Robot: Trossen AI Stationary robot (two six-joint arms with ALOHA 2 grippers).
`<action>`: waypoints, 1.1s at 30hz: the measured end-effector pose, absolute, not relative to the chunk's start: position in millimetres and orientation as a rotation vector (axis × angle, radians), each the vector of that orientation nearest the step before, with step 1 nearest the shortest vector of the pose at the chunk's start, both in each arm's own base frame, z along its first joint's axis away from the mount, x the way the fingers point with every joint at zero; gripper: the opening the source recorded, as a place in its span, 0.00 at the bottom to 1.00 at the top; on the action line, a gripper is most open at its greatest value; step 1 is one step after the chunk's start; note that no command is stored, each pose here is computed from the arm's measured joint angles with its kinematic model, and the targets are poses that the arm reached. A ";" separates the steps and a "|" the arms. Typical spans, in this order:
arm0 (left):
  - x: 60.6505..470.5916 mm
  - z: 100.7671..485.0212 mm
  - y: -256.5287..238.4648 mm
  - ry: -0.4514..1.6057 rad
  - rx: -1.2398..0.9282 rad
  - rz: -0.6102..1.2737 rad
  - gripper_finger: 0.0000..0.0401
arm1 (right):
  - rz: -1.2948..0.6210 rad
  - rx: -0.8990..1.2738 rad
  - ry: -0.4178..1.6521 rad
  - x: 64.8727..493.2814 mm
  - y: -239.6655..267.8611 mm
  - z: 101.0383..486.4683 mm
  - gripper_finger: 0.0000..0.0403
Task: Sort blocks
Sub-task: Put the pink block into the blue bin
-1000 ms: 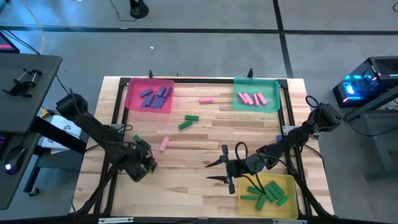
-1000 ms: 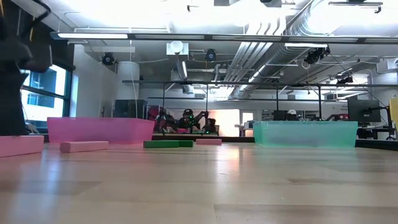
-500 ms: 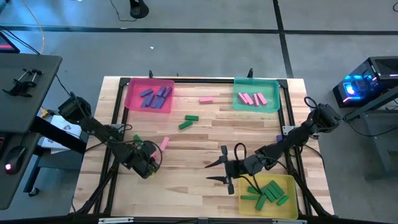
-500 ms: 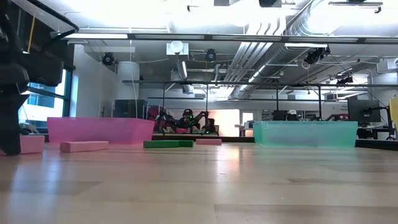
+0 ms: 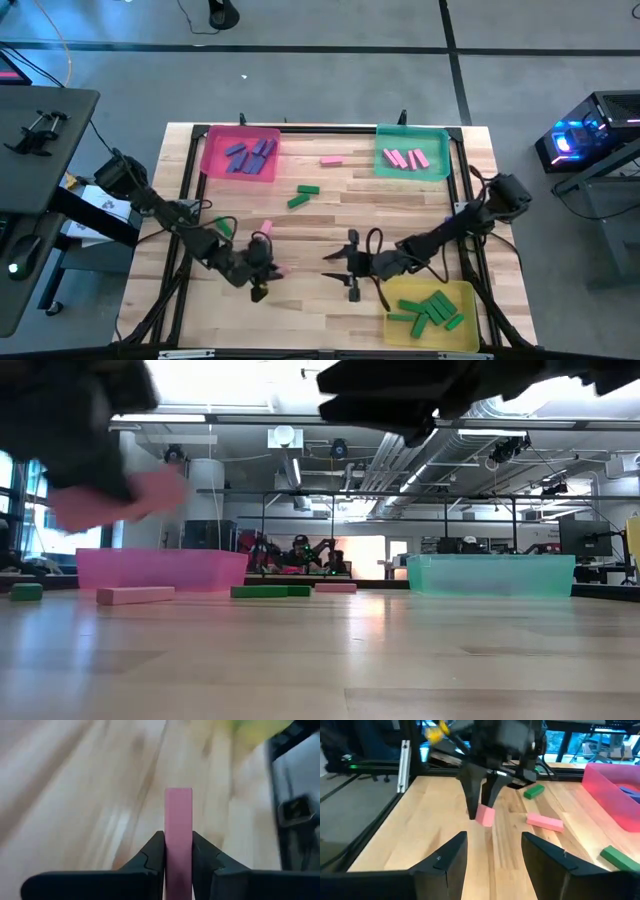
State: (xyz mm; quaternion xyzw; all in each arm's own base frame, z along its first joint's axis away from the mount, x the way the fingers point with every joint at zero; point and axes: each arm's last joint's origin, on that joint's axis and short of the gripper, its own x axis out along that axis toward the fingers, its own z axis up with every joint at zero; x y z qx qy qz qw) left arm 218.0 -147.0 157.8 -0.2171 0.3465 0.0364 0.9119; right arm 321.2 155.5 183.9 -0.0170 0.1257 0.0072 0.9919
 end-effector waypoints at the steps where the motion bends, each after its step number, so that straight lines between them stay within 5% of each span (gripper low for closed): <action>1: 222.0 160.9 -145.9 0.670 -0.420 0.061 0.10 | 0.012 -0.028 0.247 323.1 154.0 182.2 0.43; 17: 256.0 189.4 -121.0 0.345 -0.148 -0.011 0.09 | -0.126 0.068 0.112 358.9 137.6 172.2 0.43; 21: 256.1 189.7 -121.7 0.344 -0.146 -0.027 0.10 | -0.038 0.080 0.104 365.8 136.1 177.9 0.41; 30: 255.4 188.2 -121.7 0.353 -0.121 -0.025 0.11 | -0.007 0.069 0.163 373.4 138.8 183.0 0.07; 33: 255.7 188.2 -120.6 0.347 -0.122 0.000 0.16 | -0.082 0.046 0.182 373.1 137.3 185.2 0.07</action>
